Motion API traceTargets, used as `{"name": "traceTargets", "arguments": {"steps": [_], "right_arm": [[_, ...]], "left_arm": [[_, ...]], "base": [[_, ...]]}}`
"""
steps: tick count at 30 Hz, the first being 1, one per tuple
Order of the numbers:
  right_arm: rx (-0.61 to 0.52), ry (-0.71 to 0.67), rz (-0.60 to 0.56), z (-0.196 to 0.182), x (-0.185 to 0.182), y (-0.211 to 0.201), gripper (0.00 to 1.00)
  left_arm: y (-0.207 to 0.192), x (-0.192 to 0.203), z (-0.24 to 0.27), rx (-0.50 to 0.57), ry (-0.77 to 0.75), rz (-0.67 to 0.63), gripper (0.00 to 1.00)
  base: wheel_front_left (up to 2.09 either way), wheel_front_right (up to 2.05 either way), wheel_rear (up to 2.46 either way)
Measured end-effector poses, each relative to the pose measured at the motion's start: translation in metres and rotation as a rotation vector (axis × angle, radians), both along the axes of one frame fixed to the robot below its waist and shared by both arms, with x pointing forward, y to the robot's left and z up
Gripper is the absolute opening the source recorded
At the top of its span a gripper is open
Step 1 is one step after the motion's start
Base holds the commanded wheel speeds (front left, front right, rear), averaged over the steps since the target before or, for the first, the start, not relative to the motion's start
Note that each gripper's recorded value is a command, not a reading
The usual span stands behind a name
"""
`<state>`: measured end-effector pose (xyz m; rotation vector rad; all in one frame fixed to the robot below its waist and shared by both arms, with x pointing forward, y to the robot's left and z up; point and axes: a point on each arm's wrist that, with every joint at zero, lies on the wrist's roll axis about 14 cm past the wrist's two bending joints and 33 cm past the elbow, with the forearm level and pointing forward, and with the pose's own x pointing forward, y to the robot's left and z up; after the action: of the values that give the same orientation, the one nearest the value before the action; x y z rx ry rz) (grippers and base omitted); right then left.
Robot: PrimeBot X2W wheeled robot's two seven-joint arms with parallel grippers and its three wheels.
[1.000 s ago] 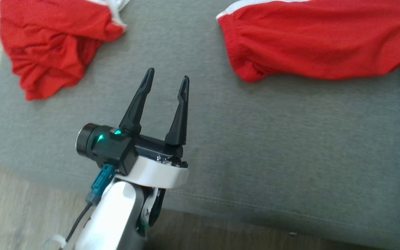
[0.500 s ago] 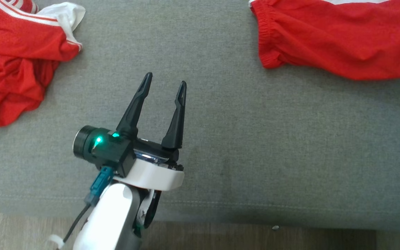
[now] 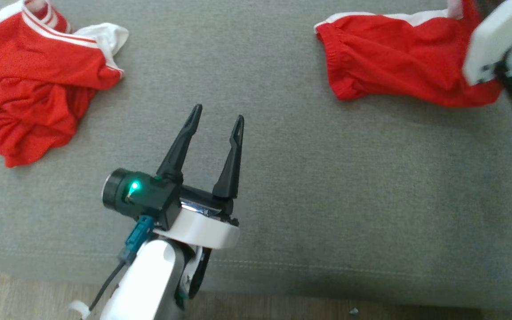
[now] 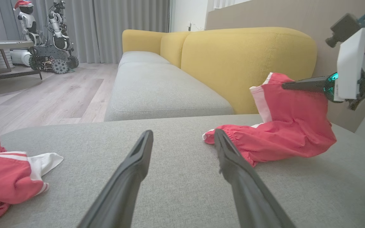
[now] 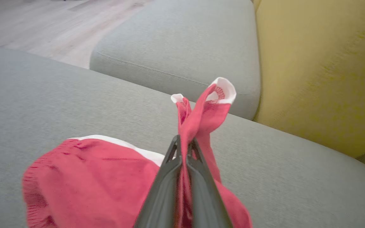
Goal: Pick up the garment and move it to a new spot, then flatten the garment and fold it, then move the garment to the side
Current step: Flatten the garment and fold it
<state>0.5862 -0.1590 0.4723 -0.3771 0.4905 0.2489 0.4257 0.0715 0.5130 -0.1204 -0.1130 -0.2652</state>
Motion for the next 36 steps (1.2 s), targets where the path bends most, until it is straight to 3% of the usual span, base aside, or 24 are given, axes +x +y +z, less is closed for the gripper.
{"name": "traceTargets", "arguments": {"steps": [9,15,16,17,21,26,30,36], "right_arm": [[0.078,0.046,0.17,-0.005,-0.019,0.096,0.0],[0.105,0.097,0.228,-0.024,-0.027,0.135,0.0],[0.11,0.111,0.233,-0.028,-0.029,0.14,0.44],[0.116,0.119,0.241,-0.032,-0.031,0.145,1.0],[0.154,0.081,0.284,-0.024,-0.034,0.166,1.0],[0.24,-0.103,0.303,0.027,-0.027,0.169,1.0],[0.28,-0.276,0.257,0.06,-0.026,0.134,1.0],[0.305,-0.368,0.171,0.044,-0.066,0.079,1.0]], "left_arm": [[0.013,-0.015,0.005,-0.008,0.004,0.047,1.0],[0.021,-0.02,0.006,-0.004,0.01,0.074,1.0],[0.023,-0.021,0.005,-0.002,0.011,0.081,1.0],[0.024,-0.021,0.005,-0.003,0.013,0.086,1.0],[0.028,-0.023,0.007,-0.003,0.012,0.098,1.0],[0.029,-0.027,0.008,-0.007,0.009,0.11,1.0],[0.026,-0.029,0.009,-0.016,0.008,0.109,1.0],[0.03,-0.034,0.014,-0.031,-0.004,0.127,1.0]], "base": [[0.0,0.0,0.0],[0.0,0.0,0.0],[0.0,0.0,0.0],[0.0,0.0,0.0],[0.0,0.0,0.0],[0.0,0.0,0.0],[0.0,0.0,0.0],[0.0,0.0,0.0]]}}
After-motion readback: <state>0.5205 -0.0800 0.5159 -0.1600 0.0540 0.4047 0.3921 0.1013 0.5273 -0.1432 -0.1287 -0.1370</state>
